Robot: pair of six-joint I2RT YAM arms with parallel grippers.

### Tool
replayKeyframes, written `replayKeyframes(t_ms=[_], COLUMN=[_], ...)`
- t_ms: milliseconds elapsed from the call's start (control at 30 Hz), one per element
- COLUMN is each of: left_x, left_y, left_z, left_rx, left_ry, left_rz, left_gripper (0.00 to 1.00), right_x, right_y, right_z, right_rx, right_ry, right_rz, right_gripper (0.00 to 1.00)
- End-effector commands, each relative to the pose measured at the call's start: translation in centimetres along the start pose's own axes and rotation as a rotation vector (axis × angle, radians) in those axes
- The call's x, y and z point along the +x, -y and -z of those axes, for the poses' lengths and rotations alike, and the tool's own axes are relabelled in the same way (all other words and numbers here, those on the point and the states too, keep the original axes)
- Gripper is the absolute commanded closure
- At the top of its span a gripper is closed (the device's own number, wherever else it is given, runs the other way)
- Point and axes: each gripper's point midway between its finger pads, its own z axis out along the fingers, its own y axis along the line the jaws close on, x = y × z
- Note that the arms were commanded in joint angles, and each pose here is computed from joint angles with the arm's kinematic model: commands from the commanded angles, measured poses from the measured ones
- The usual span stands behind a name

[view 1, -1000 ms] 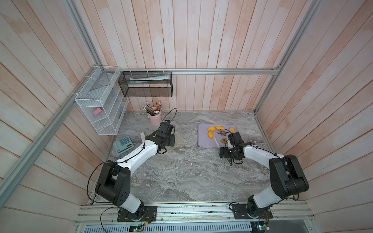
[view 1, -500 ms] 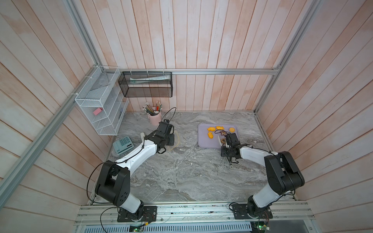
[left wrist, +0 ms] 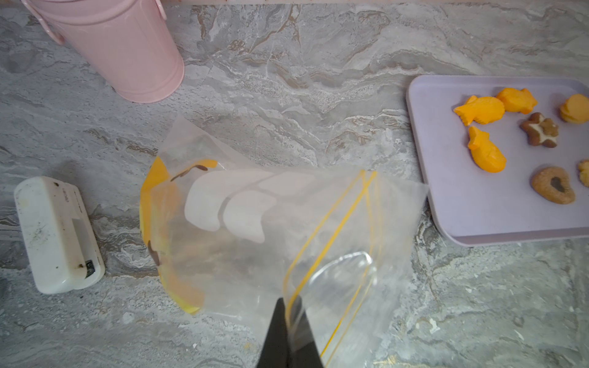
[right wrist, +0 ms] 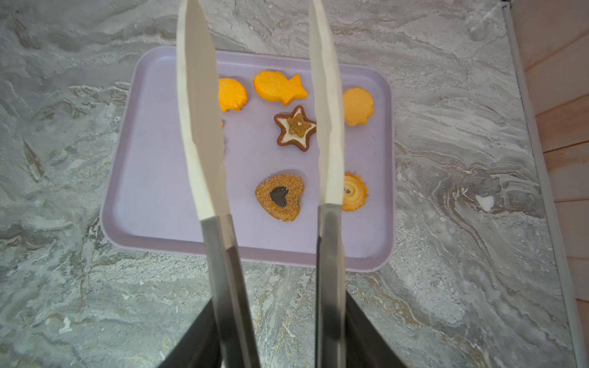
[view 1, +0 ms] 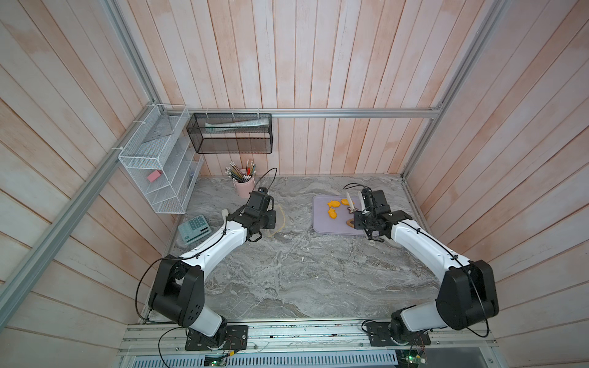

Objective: Put the cookies into a resealable bag to prevent moisture
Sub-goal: Pick up the cookie from the tray.

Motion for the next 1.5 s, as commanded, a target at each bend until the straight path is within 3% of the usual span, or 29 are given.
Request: replayKeyframes(t_ms=[0, 200, 933, 1300, 1467], left_x=[-0.4, -0.2, 0.0, 0.0, -0.1], left_y=[0.5, 0.5, 1.2, 2.3, 3.7], left_z=[-0.3, -0.5, -1.1, -1.4, -2.0], left_rx=[0.031, 0.034, 0.07, 0.119, 0.151], left_ry=[0.012, 0.015, 0.004, -0.013, -0.027], left_rz=[0.015, 0.019, 0.026, 0.029, 0.022], left_gripper=[1.0, 1.0, 1.0, 1.0, 1.0], right_x=[3.0, 3.3, 7.6, 6.8, 5.2], right_y=[0.8, 0.8, 1.4, 1.1, 1.1], right_z=[-0.5, -0.9, -4.1, -3.1, -1.9], right_rx=[0.017, 0.012, 0.019, -0.022, -0.03], right_ry=[-0.186, -0.255, -0.433, -0.406, -0.35], right_rz=[0.049, 0.072, 0.101, 0.085, 0.078], right_gripper=[0.44, 0.38, 0.36, 0.55, 0.59])
